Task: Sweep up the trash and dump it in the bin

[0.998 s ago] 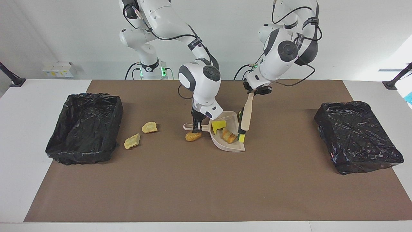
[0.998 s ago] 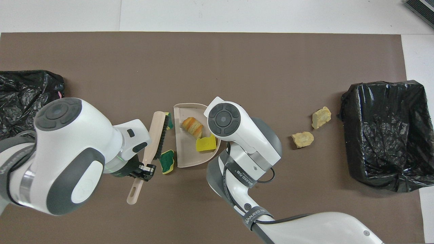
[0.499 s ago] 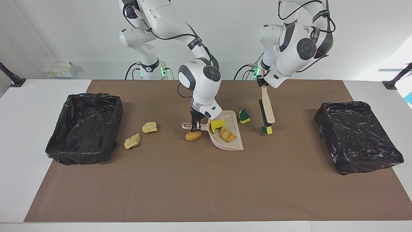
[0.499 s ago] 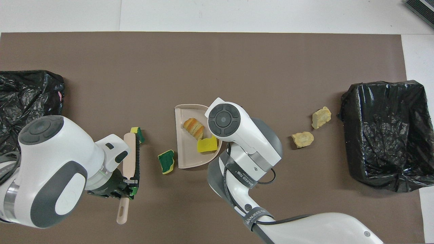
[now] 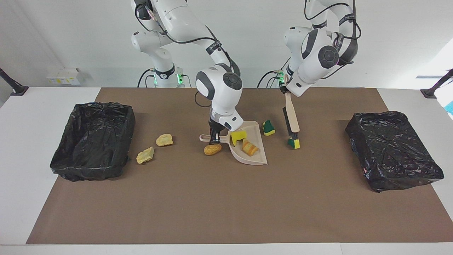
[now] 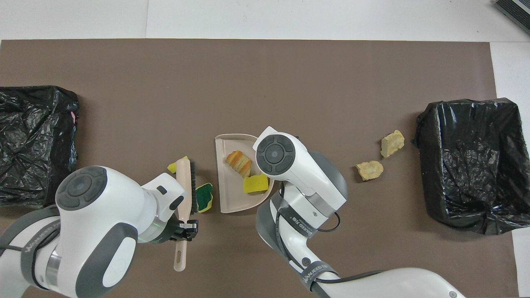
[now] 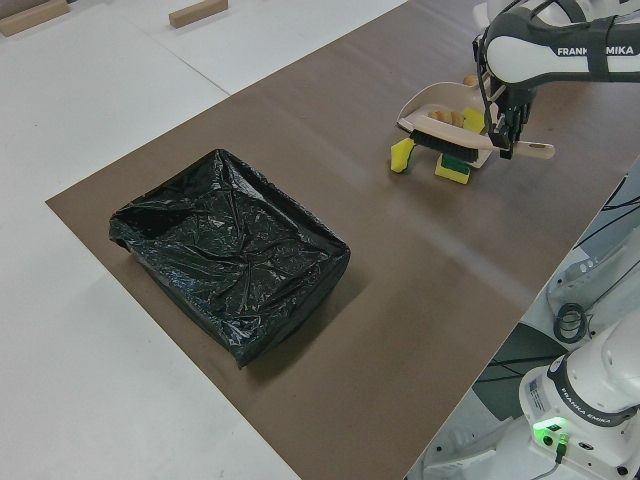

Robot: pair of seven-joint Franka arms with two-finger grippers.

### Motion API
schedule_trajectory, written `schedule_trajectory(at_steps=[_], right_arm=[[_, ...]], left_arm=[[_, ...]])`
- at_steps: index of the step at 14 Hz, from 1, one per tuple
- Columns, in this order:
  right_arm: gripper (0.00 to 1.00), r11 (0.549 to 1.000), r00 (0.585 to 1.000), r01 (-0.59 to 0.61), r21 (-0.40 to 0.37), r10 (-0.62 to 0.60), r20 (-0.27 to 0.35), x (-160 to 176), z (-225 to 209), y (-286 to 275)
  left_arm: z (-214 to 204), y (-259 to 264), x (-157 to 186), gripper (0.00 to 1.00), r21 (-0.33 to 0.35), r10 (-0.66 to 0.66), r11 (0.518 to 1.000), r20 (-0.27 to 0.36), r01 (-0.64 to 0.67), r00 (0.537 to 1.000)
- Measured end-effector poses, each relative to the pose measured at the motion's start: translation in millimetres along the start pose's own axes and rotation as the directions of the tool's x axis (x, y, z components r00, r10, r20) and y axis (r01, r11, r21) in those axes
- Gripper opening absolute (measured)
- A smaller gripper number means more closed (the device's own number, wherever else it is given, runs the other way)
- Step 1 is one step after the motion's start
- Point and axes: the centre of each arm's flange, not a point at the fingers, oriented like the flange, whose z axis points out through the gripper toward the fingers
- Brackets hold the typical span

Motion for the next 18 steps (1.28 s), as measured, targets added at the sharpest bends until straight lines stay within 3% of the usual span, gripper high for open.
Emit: schedule_trajectory(at_steps=[6, 8, 12, 15, 16, 18], right_arm=[[0.32, 1.000, 1.000, -0.010, -0.002, 0.010, 0.009, 4.1, -1.3, -10.2], [0.32, 1.000, 1.000, -0.009, -0.002, 0.009, 0.012, 3.9, -0.6, -10.7], [0.32, 1.000, 1.000, 0.002, -0.003, -0.002, 0.030, 4.2, -0.5, -13.0], [0.32, 1.000, 0.997, 0.018, 0.003, -0.018, 0.075, 5.6, -2.0, -20.5], [0.32, 1.000, 0.996, 0.018, 0.012, -0.019, 0.086, 4.9, -1.5, -22.6], [0.32, 1.000, 0.991, 0.013, 0.024, -0.016, 0.131, 3.8, -2.3, -27.7]], left_arm=[[-37.2, 42.0, -5.1, 0.26, -0.079, 0.042, 0.996, -0.029, -0.045, 0.999], [-50.1, 26.0, 5.0, 0.26, -0.093, 0.003, 0.996, -0.020, -0.005, 1.000], [-51.5, -45.6, 25.4, 0.26, -0.100, -0.145, 0.983, 0.068, 0.152, 0.987], [-12.9, -62.5, 21.4, 0.26, -0.038, -0.253, 0.965, 0.135, 0.260, 0.958], [6.5, -53.7, 17.2, 0.26, -0.015, -0.253, 0.966, 0.135, 0.258, 0.958], [46.5, -20.7, 6.9, 0.26, 0.009, -0.224, 0.975, 0.078, 0.224, 0.971]])
